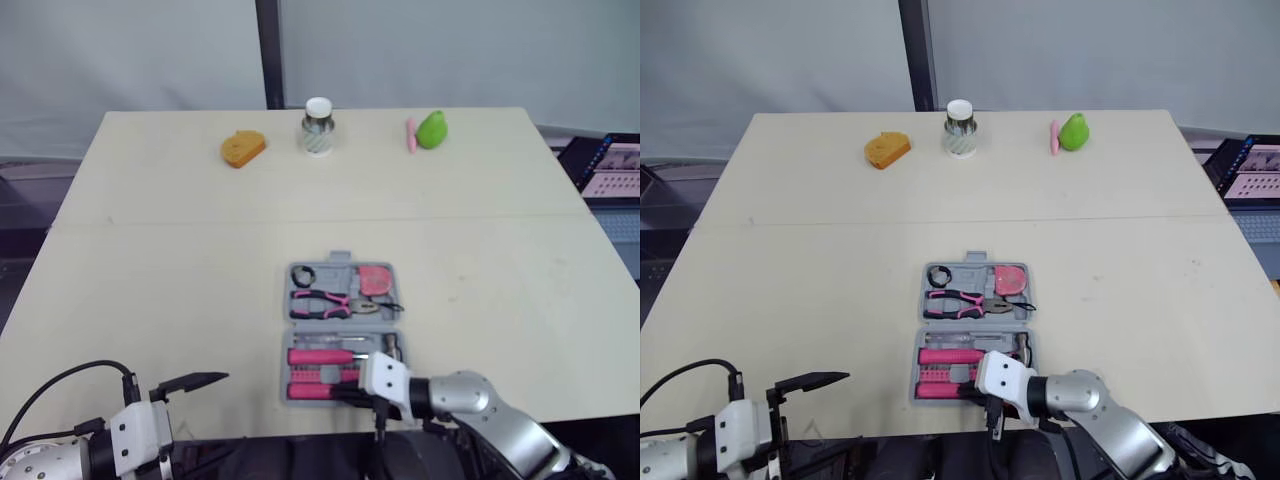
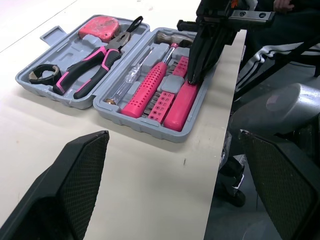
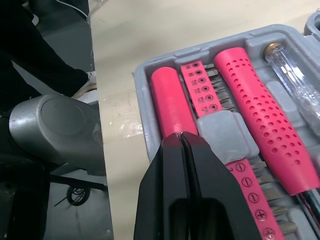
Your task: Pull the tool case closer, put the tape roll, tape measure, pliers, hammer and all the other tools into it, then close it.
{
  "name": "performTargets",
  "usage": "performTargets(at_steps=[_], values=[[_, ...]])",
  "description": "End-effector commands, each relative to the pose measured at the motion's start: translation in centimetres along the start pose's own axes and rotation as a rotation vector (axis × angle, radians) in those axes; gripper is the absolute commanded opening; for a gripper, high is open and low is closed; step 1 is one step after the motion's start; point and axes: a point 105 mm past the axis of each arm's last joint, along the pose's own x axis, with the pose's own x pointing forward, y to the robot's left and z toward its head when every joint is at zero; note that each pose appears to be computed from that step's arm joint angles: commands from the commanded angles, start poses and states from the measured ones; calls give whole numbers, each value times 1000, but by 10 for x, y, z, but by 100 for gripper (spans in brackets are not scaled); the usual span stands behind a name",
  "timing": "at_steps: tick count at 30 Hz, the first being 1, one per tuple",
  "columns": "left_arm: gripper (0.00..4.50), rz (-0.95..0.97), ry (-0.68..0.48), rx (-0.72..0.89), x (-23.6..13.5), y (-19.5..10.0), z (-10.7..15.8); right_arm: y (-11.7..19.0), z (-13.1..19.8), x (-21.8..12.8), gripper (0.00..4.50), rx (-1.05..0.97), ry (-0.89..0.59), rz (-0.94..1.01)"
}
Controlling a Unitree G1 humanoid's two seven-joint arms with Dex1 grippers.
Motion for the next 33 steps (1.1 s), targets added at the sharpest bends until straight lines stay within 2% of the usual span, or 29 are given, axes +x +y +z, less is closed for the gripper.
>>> performTargets(at_steps=[1,33], values=[[450,-18,-13,21,3,-2,6,-3,-9,-5,7,16,21,-17],[450,-19,-8,26,5,1,4,21,-81,-3,7,104,281,40]])
